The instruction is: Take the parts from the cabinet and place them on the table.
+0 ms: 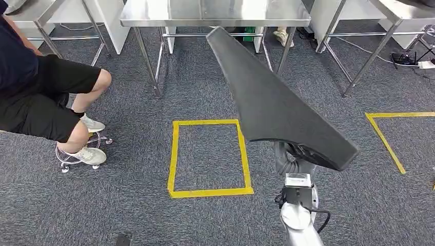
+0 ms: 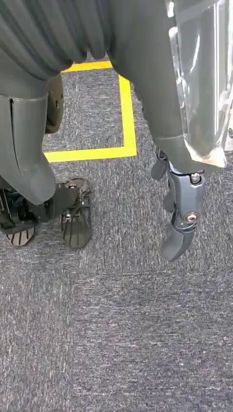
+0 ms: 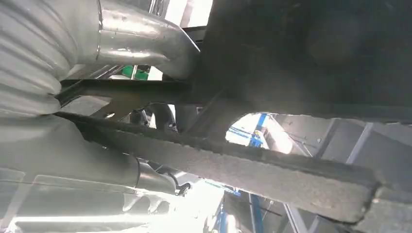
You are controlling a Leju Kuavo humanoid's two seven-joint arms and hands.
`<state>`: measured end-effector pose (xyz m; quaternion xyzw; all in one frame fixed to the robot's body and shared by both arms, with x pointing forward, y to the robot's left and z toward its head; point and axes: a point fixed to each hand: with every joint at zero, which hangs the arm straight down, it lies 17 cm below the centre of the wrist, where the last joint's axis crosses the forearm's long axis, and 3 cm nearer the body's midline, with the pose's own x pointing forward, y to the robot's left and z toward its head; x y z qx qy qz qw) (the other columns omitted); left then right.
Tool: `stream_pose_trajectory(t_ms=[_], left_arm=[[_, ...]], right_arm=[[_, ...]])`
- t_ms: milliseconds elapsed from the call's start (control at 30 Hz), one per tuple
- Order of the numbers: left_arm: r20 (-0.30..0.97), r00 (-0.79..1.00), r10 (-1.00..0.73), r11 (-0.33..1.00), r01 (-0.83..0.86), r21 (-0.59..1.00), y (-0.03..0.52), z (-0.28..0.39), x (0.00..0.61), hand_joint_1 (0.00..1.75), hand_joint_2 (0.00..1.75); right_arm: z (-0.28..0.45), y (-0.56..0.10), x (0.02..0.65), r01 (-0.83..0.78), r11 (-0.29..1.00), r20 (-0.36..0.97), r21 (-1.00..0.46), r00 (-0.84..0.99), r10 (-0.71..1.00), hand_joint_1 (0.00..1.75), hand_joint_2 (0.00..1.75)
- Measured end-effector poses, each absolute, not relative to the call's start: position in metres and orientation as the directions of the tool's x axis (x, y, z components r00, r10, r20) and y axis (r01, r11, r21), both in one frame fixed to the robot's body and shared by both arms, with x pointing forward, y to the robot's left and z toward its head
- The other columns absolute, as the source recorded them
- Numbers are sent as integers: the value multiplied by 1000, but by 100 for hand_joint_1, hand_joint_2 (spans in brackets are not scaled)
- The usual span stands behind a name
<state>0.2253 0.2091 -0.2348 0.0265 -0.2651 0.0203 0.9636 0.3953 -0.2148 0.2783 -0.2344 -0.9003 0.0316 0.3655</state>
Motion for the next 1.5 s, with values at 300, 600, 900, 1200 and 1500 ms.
stream_pose_trajectory(t_ms=[300, 600, 900, 1200, 1500], left_arm=[[515, 857, 23, 997, -56, 47, 214, -235, 226, 0, 175], [518, 855, 26, 997, -57, 44, 211, -234, 228, 0, 175], [521, 853, 24, 997, -58, 49, 214, -234, 230, 0, 175], [520, 854, 30, 996, -68, 55, 217, -234, 230, 0, 175], [546, 827, 136, 983, -181, 29, 225, -233, 229, 0, 175]], right_arm=[[276, -214, 394, 403, 885, 647, -232, -616, 450, 175, 175], [274, -215, 393, 403, 884, 651, -237, -609, 452, 175, 175], [273, -218, 395, 406, 886, 670, -224, -597, 443, 175, 175], [272, -217, 396, 407, 886, 672, -223, -594, 442, 175, 175], [267, -222, 393, 425, 875, 679, -230, -574, 457, 175, 175]])
